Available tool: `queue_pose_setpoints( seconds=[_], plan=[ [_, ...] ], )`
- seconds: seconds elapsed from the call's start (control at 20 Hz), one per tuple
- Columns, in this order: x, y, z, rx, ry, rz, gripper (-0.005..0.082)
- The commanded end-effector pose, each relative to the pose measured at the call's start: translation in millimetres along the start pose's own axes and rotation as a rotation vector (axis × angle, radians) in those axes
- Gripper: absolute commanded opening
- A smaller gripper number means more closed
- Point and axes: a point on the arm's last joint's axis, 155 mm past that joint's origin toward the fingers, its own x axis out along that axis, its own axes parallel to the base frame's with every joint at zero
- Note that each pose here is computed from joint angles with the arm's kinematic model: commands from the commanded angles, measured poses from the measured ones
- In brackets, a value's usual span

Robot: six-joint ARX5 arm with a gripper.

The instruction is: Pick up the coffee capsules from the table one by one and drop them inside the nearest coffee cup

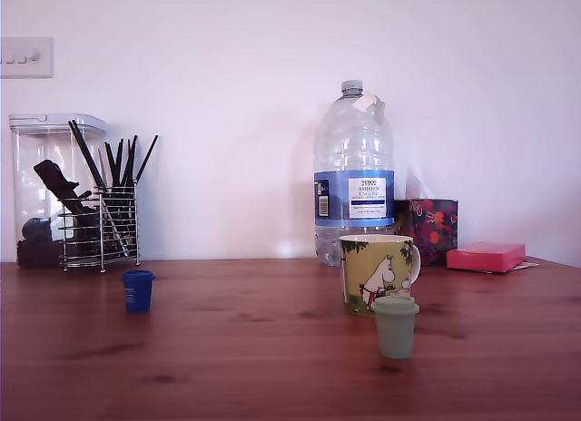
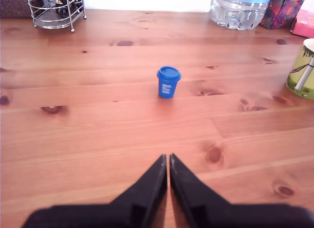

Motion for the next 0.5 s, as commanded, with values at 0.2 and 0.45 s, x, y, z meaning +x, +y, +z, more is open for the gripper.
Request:
queue_pose_setpoints(
  seconds=[0.2, 0.45],
  plan=[
    [1.8, 2.3, -3.1, -0.004, -0.005, 0.006, -0.0019],
    [1.7, 1.1, 3.2, -0.017, -0.030, 0.001, -0.0019]
  ],
)
